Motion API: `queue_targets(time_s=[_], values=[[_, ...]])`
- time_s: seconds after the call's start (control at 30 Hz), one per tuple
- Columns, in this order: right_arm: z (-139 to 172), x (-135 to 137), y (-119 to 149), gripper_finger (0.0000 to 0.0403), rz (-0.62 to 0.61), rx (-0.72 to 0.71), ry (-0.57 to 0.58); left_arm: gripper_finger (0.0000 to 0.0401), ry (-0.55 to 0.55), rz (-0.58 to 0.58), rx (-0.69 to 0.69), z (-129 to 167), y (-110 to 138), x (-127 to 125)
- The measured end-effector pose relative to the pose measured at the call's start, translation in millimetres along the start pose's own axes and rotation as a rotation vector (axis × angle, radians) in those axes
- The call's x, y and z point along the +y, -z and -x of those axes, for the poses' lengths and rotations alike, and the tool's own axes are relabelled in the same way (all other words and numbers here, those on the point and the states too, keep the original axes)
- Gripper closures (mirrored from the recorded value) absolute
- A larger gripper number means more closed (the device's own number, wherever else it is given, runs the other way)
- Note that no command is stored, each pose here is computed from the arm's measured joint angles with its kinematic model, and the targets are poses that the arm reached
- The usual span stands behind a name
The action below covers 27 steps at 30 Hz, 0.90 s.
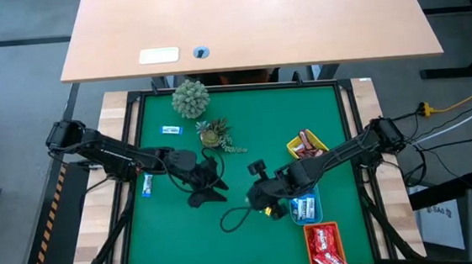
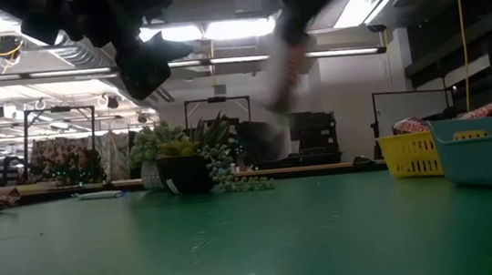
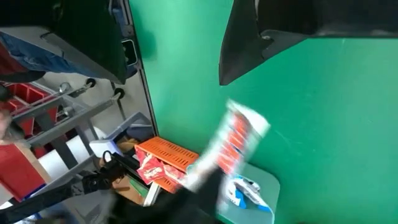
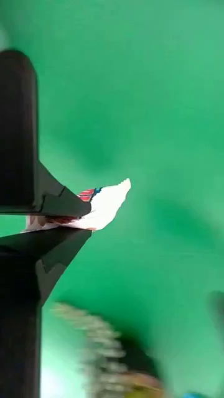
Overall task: Sort candy
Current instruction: Put the white candy into the yellow bin
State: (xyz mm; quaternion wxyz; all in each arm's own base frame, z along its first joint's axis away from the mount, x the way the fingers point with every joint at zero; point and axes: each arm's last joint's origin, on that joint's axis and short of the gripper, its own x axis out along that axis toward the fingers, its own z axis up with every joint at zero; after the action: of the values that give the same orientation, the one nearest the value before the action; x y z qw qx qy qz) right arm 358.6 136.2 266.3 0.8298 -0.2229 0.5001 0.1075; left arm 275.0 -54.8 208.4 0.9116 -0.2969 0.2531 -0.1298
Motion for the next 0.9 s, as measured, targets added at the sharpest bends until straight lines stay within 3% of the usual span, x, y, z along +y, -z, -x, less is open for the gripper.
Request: queue_targets(time_s=[0.27, 0.5, 0.9], values=[[9, -3, 41, 0.0380, -0.065, 0.428, 0.126, 0.0153, 0.001, 0.000, 0.000, 0, 0, 0], [27, -20, 65, 0.0380, -0.143, 0.646, 0.232, 0.0153, -0.015, 0.000, -0.011, 0, 0, 0], [48, -59, 84, 0.0379, -0.302, 0.645, 0.255, 0.0153, -0.025, -0.062, 0.002, 0, 1, 1]])
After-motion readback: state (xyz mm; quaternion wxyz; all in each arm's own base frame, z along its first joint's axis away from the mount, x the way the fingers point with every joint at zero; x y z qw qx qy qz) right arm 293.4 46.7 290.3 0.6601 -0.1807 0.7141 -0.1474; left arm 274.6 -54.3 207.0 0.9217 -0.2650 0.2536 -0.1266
